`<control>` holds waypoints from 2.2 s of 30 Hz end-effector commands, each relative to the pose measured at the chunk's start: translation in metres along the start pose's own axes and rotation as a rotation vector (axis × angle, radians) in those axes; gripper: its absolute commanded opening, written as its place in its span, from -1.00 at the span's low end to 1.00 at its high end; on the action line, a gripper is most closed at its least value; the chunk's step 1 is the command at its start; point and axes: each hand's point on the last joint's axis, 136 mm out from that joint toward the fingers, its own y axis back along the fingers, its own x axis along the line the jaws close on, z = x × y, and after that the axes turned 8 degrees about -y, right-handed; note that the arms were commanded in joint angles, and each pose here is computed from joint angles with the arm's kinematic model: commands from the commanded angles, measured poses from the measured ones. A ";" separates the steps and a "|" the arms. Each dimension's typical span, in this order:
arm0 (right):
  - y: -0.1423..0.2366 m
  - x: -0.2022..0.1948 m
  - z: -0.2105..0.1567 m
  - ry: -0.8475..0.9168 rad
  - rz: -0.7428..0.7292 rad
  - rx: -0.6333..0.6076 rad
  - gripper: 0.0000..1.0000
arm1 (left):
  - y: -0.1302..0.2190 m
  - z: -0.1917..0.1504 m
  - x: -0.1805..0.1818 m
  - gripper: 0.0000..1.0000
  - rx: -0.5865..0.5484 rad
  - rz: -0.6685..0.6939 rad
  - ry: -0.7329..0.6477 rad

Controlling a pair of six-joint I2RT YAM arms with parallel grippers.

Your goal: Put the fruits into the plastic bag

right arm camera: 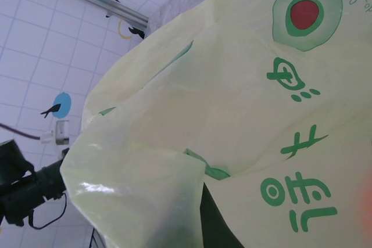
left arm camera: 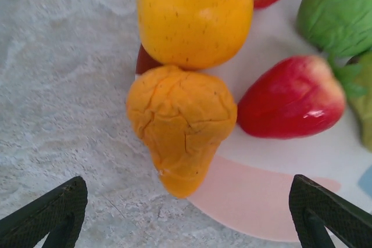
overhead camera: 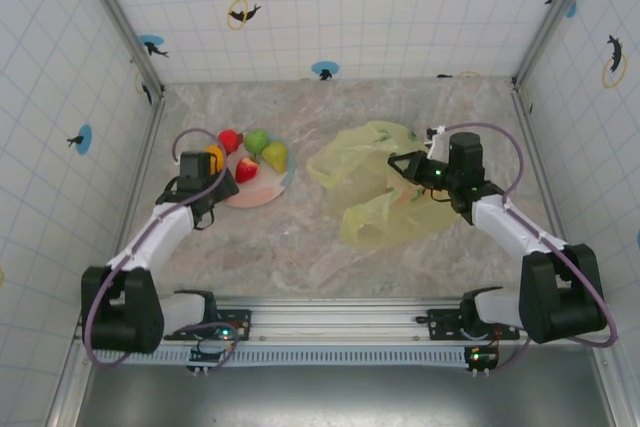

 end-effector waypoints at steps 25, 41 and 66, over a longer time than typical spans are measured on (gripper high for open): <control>-0.007 -0.009 -0.005 0.009 0.052 0.030 -1.00 | -0.062 0.002 0.008 0.63 0.204 0.057 -0.080; -0.003 -0.012 -0.008 0.002 0.044 0.019 -1.00 | -0.069 0.011 0.008 0.41 0.197 0.041 -0.069; -0.004 -0.014 0.000 0.001 -0.001 0.004 -1.00 | 0.067 -0.011 -0.086 0.01 -0.034 -0.425 -0.063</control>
